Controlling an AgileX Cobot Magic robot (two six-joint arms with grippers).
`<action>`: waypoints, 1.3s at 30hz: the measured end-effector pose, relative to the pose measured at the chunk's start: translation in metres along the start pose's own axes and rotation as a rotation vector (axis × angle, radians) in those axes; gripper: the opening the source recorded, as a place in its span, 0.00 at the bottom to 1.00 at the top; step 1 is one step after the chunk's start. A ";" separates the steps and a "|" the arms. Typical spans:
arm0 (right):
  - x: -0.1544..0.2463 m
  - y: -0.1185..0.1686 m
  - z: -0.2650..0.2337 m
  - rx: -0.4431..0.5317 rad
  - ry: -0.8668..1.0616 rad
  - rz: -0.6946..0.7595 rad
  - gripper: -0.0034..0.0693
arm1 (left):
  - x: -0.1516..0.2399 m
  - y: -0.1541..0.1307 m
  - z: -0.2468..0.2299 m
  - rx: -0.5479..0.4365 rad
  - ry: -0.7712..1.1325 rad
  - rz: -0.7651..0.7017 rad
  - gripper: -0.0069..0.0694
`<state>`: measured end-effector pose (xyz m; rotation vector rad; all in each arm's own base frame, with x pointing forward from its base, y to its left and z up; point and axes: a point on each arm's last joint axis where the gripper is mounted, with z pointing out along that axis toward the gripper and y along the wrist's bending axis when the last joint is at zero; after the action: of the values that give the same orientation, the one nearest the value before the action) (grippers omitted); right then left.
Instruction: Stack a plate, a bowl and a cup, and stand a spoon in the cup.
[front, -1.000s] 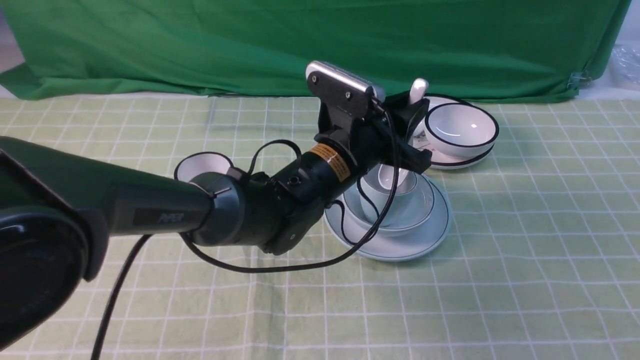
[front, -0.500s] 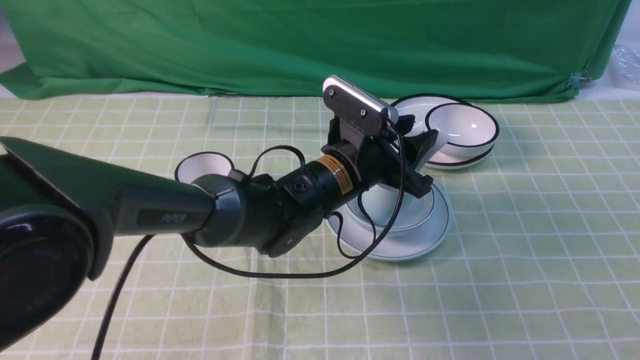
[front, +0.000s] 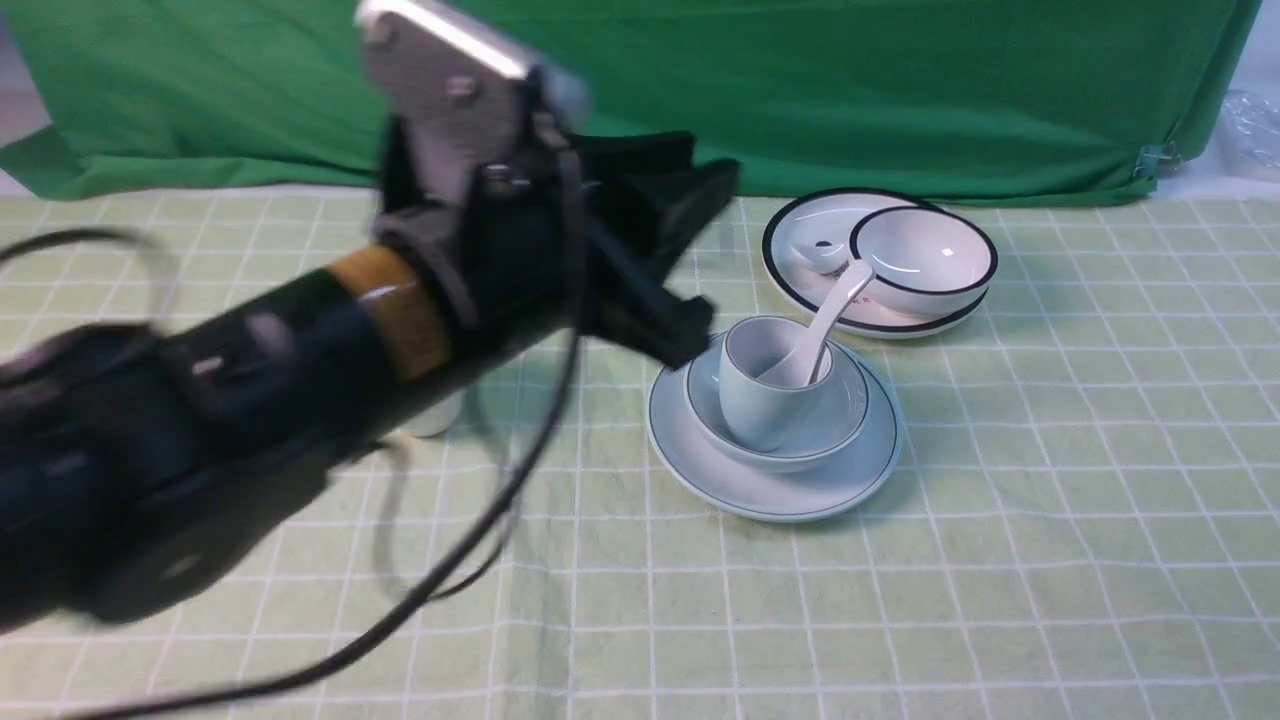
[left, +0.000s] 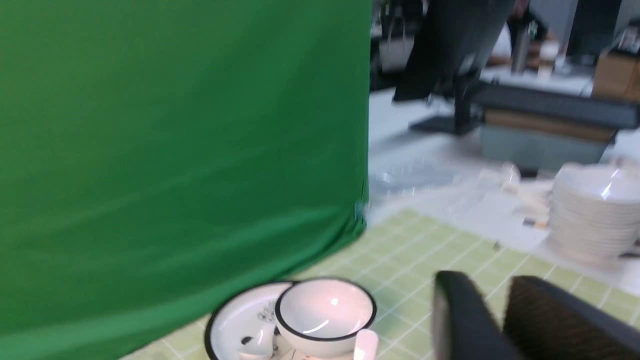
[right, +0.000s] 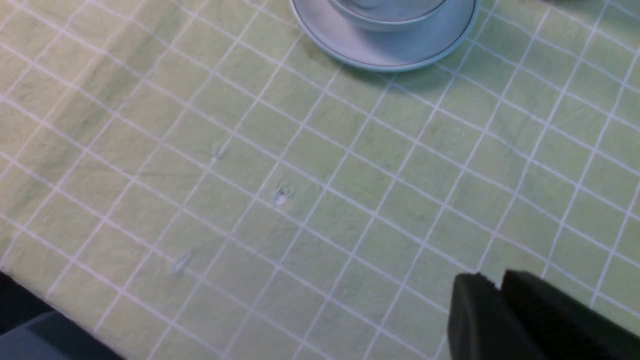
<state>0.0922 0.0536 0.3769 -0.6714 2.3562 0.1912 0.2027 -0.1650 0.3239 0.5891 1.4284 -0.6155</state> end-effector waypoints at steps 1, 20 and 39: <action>0.002 0.000 0.000 0.000 -0.003 0.010 0.17 | -0.005 -0.003 -0.027 -0.006 -0.024 0.000 0.15; 0.011 0.000 0.001 -0.001 -0.004 0.135 0.10 | 0.045 -0.016 -0.141 -0.042 -0.003 0.057 0.10; 0.139 -0.014 0.087 0.346 -0.503 0.196 0.07 | 0.064 -0.016 -0.144 -0.046 0.067 0.052 0.10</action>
<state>0.0596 0.0098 0.2211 -0.1916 1.8981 0.0281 0.0914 -0.0779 0.2513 0.6131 1.4813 -0.5252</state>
